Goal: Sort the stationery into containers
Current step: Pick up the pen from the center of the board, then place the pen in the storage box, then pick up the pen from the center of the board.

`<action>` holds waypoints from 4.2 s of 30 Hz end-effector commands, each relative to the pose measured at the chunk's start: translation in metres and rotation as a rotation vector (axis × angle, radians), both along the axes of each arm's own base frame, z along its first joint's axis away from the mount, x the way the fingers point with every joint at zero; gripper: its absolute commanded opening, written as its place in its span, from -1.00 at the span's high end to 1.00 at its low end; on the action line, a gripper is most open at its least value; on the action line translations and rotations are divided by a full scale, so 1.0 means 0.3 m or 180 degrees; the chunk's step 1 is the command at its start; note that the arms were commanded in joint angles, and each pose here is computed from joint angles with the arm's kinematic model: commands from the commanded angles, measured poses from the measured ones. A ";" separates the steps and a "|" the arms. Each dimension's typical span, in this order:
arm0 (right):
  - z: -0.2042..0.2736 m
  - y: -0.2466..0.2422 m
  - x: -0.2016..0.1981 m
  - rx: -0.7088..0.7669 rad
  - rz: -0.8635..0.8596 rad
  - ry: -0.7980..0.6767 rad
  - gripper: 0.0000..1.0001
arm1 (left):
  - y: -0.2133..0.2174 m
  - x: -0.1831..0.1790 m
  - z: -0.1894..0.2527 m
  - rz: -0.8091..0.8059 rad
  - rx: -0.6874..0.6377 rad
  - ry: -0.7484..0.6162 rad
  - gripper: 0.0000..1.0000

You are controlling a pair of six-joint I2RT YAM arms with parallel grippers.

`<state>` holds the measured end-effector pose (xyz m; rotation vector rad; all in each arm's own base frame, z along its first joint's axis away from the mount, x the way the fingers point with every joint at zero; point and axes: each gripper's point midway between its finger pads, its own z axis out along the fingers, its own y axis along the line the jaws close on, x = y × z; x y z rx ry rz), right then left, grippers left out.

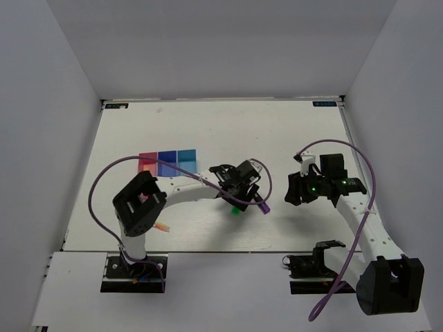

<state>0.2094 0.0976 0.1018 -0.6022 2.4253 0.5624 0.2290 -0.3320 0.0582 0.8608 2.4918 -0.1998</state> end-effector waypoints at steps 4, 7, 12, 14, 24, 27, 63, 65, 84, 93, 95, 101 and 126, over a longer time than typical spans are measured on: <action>0.051 -0.003 0.047 -0.0044 -0.0011 -0.0252 -0.20 | -0.151 0.041 0.010 0.0059 -0.0331 0.0007 -0.67; 0.059 -0.003 0.048 -0.0037 -0.0003 -0.0280 -0.20 | -0.149 0.041 -0.048 0.0086 -0.0210 0.0063 -0.67; 0.068 -0.001 0.045 -0.0028 0.0004 -0.0323 -0.20 | -0.124 0.026 -0.116 0.0142 -0.0092 0.0159 -0.46; 0.076 0.000 0.046 -0.0015 0.0000 -0.0352 -0.20 | -0.117 0.019 -0.131 0.0148 -0.0093 0.0216 -0.27; 0.078 -0.002 0.038 -0.0017 -0.0003 -0.0367 -0.20 | -0.076 -0.012 -0.140 0.0177 -0.0058 0.0337 0.63; 0.079 0.000 0.037 -0.0008 0.0014 -0.0377 -0.32 | -0.063 -0.003 -0.061 0.0193 -0.0116 0.0206 0.73; 0.054 0.031 0.019 0.0021 0.0237 -0.0255 -0.44 | 0.833 0.412 0.168 0.2335 0.0084 -0.0286 0.08; 0.050 0.031 0.016 0.0022 0.0239 -0.0231 -0.59 | 0.831 0.414 0.167 0.2329 0.0073 -0.0282 -0.07; -0.110 0.297 0.122 -0.0314 0.1104 0.0408 -0.52 | 0.798 -0.035 0.287 0.2149 -0.0753 -0.0249 -0.12; -0.209 0.367 0.198 -0.0943 0.0980 0.0305 -0.44 | 0.871 -0.207 0.199 0.2061 -0.0740 -0.0253 -0.57; -0.240 0.360 0.187 -0.1098 0.0993 0.0320 -0.40 | 0.876 -0.210 0.208 0.2048 -0.0784 -0.0330 -0.57; -0.337 0.306 0.149 -0.1503 0.0963 0.0423 -0.16 | 0.895 -0.225 0.205 0.2065 -0.0819 -0.0442 -0.57; 0.229 0.914 0.239 -0.0250 0.2272 0.0152 0.94 | 0.972 -0.226 0.241 0.2342 -0.0835 -0.0872 -0.59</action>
